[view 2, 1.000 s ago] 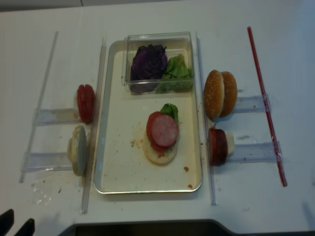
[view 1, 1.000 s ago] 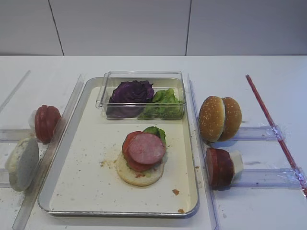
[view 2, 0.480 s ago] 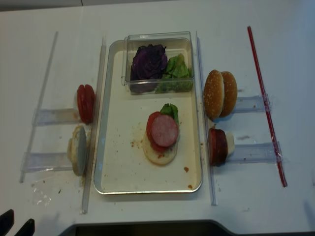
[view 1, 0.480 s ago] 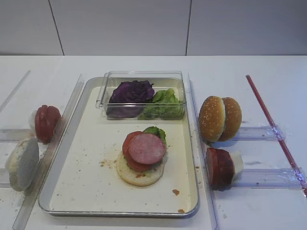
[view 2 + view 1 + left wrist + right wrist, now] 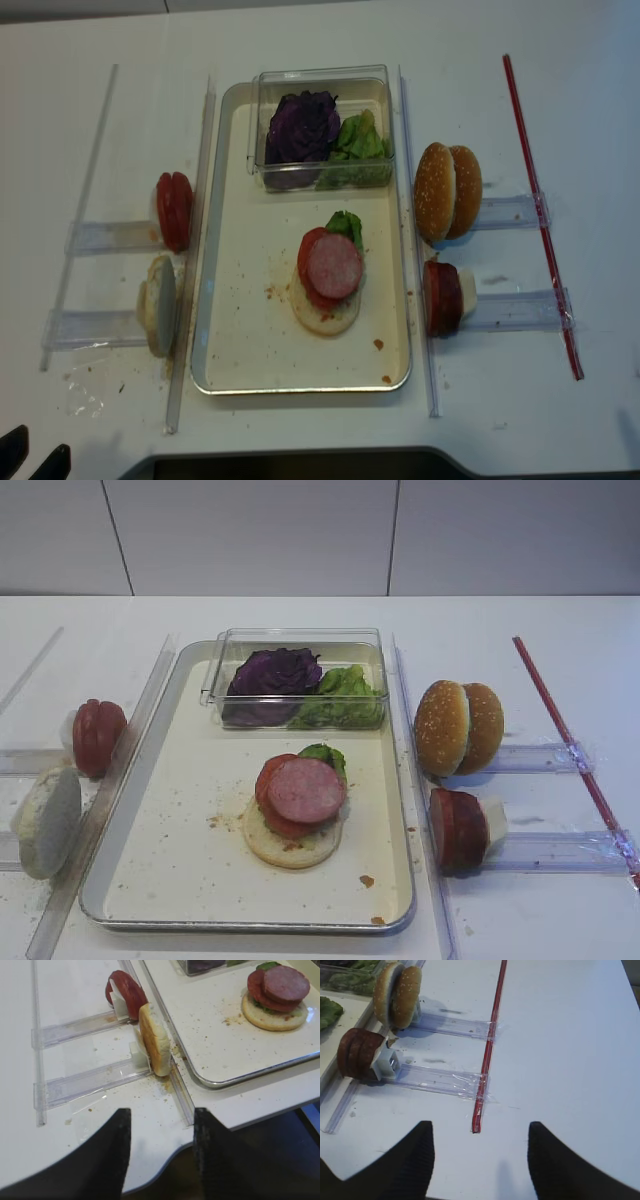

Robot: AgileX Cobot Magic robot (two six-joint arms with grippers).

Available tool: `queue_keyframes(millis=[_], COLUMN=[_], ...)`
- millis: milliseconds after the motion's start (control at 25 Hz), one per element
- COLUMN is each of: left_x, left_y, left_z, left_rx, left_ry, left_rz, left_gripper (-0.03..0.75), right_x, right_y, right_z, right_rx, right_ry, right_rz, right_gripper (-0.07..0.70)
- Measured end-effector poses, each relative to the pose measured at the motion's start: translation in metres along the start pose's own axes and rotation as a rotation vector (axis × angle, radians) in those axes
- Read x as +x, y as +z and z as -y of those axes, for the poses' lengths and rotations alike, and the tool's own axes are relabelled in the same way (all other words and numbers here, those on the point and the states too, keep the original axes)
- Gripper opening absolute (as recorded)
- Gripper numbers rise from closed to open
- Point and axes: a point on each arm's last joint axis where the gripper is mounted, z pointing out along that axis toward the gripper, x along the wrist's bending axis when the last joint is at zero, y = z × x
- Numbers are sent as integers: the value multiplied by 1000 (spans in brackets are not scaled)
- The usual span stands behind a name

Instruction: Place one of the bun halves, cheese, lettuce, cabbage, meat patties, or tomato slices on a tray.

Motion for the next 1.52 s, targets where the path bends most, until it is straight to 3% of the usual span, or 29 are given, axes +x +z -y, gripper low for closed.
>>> queue_keyframes(millis=[1520], left_x=[0], left_y=[0], left_z=[0], left_rx=[0], left_ry=[0], left_rz=[0], left_gripper=[284], right_x=[0], right_y=[0], right_z=[0], right_rx=[0], right_ry=[-6], right_rz=[0], right_gripper=[445])
